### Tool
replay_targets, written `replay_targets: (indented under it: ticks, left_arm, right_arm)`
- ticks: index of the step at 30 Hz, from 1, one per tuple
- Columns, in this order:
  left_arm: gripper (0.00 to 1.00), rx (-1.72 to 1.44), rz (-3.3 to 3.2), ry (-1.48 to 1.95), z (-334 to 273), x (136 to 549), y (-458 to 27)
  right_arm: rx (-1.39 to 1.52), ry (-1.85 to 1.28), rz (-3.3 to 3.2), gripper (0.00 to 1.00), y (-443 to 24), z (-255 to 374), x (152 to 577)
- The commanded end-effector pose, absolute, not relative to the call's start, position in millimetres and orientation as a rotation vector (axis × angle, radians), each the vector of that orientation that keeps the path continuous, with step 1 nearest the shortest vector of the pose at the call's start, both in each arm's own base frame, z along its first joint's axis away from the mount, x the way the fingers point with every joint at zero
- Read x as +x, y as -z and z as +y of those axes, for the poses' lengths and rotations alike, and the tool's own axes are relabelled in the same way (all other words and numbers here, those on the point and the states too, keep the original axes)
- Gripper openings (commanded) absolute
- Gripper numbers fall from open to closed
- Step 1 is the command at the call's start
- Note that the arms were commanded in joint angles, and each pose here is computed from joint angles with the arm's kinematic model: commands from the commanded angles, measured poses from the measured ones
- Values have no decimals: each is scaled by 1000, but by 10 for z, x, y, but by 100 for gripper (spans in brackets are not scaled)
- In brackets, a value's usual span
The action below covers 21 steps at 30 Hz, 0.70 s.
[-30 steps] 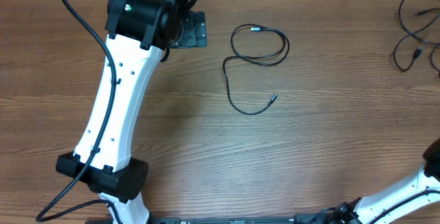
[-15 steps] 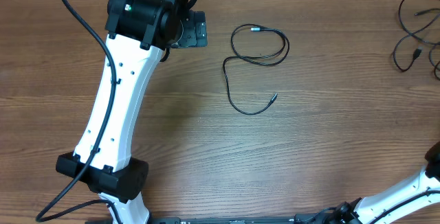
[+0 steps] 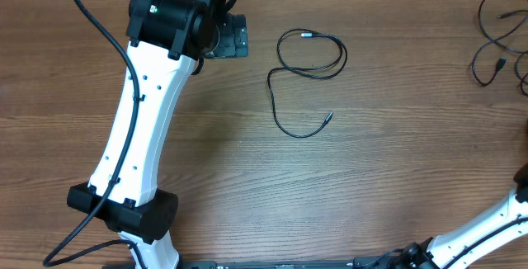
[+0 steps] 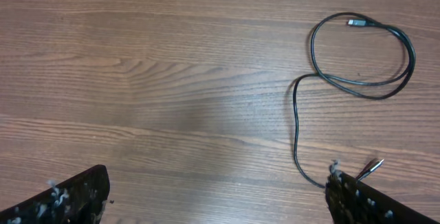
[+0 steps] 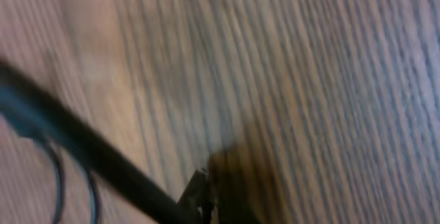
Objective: Untangle cables
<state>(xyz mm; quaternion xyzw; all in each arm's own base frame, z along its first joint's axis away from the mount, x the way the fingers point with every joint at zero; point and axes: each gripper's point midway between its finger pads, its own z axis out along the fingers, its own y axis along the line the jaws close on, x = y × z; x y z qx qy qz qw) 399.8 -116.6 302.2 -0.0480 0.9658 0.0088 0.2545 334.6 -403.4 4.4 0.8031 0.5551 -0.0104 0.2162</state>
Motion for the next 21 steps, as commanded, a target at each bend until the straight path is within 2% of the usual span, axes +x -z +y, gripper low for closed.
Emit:
replay_targets:
  ticks: [1,2,3,4,5,6,11,21]
  left_arm:
    - [100,-155,2629,-9,-1188,4005,-3000]
    - [100,-155,2629,-9,-1186,4005,-3000]
    - [100,-155,2629,-9,-1186,4005,-3000]
    - [100,-155,2629,-8,-1188,4005,-3000]
    - [100,-154,2630,-6,-1190,4004,-2999]
    - [100,-155,2630,-6,-1190,4004,-2999]
    - [100,-154,2630,-6,-1190,4005,-3000]
    - [100,-156,2623,-1,-1196,4021,-3009]
  right_arm:
    - [2265,72,1569,6,166,-3983,3255]
    - [2265,73,1568,10,165,-3984,3254]
    - [2264,75,1568,20,165,-3986,3252]
    - [2264,74,1568,36,163,-3985,3255]
    - [2263,72,1567,62,162,-3987,3258]
    - [2261,71,1566,100,157,-3992,3264]
    - [2151,48,1622,100,-100,-4056,3381]
    - [1889,32,1451,100,-1612,-4255,3564]
